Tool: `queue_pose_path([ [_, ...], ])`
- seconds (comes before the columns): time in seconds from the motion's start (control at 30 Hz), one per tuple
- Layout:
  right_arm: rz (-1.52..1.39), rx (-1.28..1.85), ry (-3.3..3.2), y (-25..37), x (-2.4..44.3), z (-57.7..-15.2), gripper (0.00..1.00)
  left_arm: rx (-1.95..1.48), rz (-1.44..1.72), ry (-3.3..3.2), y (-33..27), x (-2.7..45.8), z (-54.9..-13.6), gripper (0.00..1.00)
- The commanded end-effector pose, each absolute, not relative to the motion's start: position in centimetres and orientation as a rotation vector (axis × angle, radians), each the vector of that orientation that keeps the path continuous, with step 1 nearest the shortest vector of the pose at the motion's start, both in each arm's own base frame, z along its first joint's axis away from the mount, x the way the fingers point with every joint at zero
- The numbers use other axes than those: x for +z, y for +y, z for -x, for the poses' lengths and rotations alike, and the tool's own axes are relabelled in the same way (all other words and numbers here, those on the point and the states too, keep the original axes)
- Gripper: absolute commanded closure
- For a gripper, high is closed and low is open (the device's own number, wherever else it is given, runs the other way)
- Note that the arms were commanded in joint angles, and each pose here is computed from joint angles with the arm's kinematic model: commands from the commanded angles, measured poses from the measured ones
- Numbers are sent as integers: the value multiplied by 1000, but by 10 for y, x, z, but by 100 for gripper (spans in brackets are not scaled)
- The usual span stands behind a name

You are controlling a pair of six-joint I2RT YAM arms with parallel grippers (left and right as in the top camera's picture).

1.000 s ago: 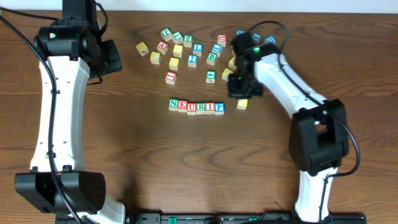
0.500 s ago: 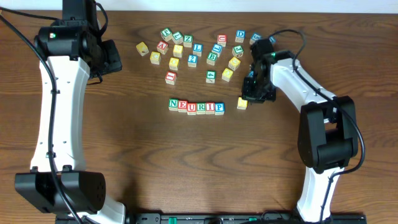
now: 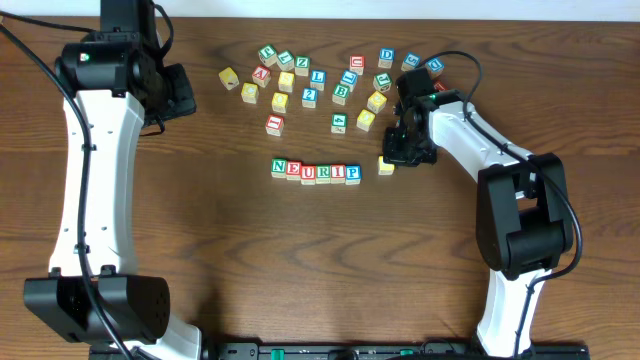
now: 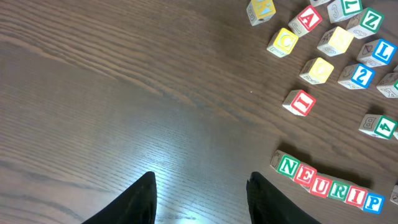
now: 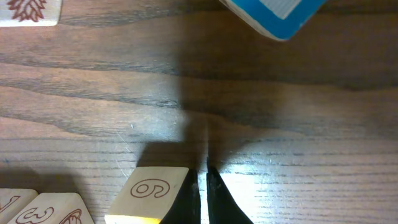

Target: Spell out NEURIPS

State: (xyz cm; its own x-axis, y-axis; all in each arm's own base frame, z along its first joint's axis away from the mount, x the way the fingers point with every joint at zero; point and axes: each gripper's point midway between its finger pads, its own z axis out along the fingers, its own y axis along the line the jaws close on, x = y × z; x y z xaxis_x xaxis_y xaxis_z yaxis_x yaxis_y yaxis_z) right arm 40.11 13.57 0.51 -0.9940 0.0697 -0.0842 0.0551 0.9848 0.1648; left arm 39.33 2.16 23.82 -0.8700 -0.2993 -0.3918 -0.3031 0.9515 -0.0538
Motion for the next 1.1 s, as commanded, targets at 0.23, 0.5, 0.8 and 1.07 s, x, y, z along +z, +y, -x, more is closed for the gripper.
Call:
queue_pose_path([
  [0.23,177,261,2999,155,11,-400,99,24,431,2722,24,232,-393,54],
  [0.5,248,262,3002,172,10,-391,98,24,431,2722,24,232,-393,54],
  [0.8,274,254,3036,178,8,-379,99,23,431,2722,23,232,-393,53],
  [1.07,262,248,3058,182,8,-372,99,23,431,2723,23,232,-393,54],
])
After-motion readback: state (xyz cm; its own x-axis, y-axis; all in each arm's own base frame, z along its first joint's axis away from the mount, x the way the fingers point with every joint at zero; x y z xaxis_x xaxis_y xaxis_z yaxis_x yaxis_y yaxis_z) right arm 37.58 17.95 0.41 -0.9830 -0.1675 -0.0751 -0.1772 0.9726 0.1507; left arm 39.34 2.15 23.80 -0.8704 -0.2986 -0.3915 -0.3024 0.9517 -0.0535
